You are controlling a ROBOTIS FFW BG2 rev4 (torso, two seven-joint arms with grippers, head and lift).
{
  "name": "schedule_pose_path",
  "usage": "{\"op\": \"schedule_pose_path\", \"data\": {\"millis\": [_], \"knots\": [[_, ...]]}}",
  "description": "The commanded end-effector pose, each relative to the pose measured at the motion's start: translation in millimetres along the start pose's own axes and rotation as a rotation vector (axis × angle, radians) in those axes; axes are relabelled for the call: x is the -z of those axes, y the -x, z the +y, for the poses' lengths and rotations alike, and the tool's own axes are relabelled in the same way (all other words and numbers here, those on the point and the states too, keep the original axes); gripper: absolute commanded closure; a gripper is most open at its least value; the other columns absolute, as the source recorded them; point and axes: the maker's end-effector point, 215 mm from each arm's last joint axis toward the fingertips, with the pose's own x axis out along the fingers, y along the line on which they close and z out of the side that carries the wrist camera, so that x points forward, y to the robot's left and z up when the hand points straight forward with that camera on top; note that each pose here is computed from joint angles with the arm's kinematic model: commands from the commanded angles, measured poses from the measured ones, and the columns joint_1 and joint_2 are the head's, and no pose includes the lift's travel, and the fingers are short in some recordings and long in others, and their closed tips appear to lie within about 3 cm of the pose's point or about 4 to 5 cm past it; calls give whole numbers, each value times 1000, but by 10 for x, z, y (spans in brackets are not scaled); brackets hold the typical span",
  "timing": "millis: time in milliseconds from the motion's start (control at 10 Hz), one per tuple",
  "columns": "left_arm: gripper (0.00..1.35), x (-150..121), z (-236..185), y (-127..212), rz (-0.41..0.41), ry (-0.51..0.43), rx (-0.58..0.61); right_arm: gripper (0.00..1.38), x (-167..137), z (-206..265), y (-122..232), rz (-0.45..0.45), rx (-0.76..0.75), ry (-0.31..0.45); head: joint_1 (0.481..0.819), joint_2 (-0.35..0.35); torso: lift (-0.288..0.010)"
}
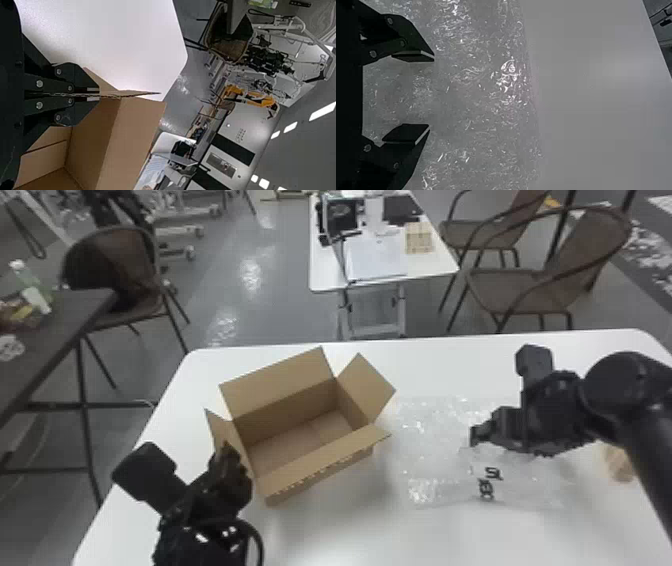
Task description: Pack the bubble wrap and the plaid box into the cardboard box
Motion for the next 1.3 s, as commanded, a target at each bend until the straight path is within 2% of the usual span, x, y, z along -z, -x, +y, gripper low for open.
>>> {"op": "schedule_pose_path", "data": {"millis": [0,100,300,500,700,900,1000,1200], "knots": [[1153,3,5,0,-1,-3,0,749,10,28,-1,3,-16,0,695,168,-102],[1153,5,10,4,-1,-3,-1,935,5,65,8,-4,-37,-1,695,171,-102],[1153,9,3,4,-1,-4,2,1093,-88,167,117,-56,-89,-23,695,176,-102],[1153,0,4,10,-6,0,-1,1095,-312,189,439,-161,-132,-31,695,178,-102],[1153,-9,4,11,-9,1,-1,1202,-601,222,923,-293,-148,-17,695,167,-102],[1153,-7,0,13,-9,0,0,1202,-722,365,1262,-338,-217,8,695,158,-102],[1154,-10,-6,11,-9,-4,-1,1202,-744,554,1441,-339,-307,20,695,158,-102],[1153,2,-56,-3,-2,-17,3,1202,-772,887,1798,-311,-441,118,695,174,-102]]}}
